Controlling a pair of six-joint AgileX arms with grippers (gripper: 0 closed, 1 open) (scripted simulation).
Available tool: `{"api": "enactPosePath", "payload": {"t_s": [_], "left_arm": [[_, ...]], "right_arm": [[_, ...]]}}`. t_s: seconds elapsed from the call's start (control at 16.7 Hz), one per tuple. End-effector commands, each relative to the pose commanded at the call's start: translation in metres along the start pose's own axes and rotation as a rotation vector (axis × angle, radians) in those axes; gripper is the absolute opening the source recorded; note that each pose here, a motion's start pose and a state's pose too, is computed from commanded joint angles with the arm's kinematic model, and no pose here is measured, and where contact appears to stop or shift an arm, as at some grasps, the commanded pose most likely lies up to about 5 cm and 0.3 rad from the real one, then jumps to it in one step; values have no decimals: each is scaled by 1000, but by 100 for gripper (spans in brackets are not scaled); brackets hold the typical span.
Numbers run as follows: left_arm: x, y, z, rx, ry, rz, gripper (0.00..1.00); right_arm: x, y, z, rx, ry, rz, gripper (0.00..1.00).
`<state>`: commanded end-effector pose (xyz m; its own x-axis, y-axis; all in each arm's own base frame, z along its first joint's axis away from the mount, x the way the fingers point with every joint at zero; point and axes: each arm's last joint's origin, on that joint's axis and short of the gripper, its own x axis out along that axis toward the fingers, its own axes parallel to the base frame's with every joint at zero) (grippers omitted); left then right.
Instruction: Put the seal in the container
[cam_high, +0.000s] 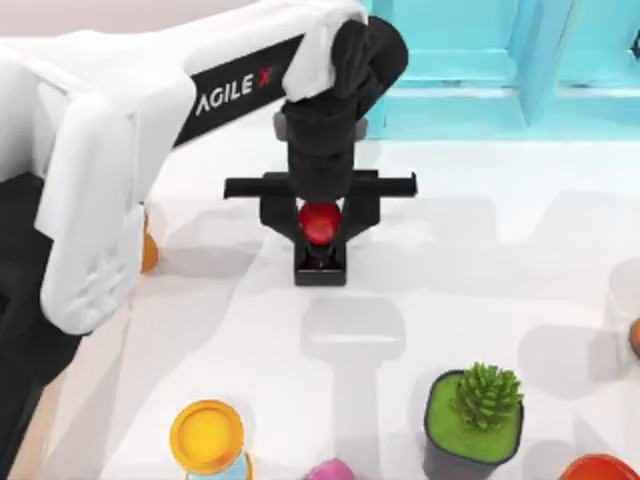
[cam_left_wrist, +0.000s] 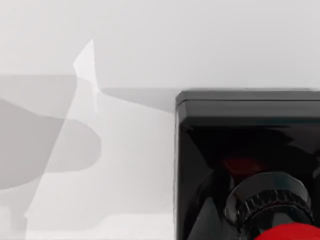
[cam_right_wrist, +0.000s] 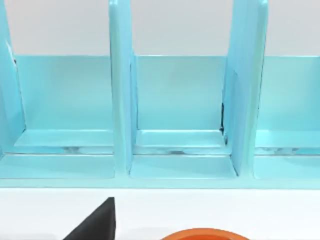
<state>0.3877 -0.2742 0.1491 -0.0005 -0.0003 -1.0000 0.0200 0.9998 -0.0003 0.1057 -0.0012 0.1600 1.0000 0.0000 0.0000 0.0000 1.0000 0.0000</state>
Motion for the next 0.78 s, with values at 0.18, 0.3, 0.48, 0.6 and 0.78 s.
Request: {"api": "enactPosePath", "payload": {"t_s": [0.18, 0.3, 0.48, 0.6, 0.78], "left_arm": [[0, 0, 0, 0, 0, 0, 0], [0, 0, 0, 0, 0, 0, 0], [0, 0, 0, 0, 1, 1, 0], [-6, -1, 2, -2, 1, 2, 0], [-27, -3, 6, -5, 8, 7, 0]], "right_arm": [[0, 0, 0, 0, 0, 0, 100], [0, 0, 0, 0, 0, 0, 100], [0, 0, 0, 0, 0, 0, 100], [0, 0, 0, 0, 0, 0, 100], [0, 0, 0, 0, 0, 0, 100]]}}
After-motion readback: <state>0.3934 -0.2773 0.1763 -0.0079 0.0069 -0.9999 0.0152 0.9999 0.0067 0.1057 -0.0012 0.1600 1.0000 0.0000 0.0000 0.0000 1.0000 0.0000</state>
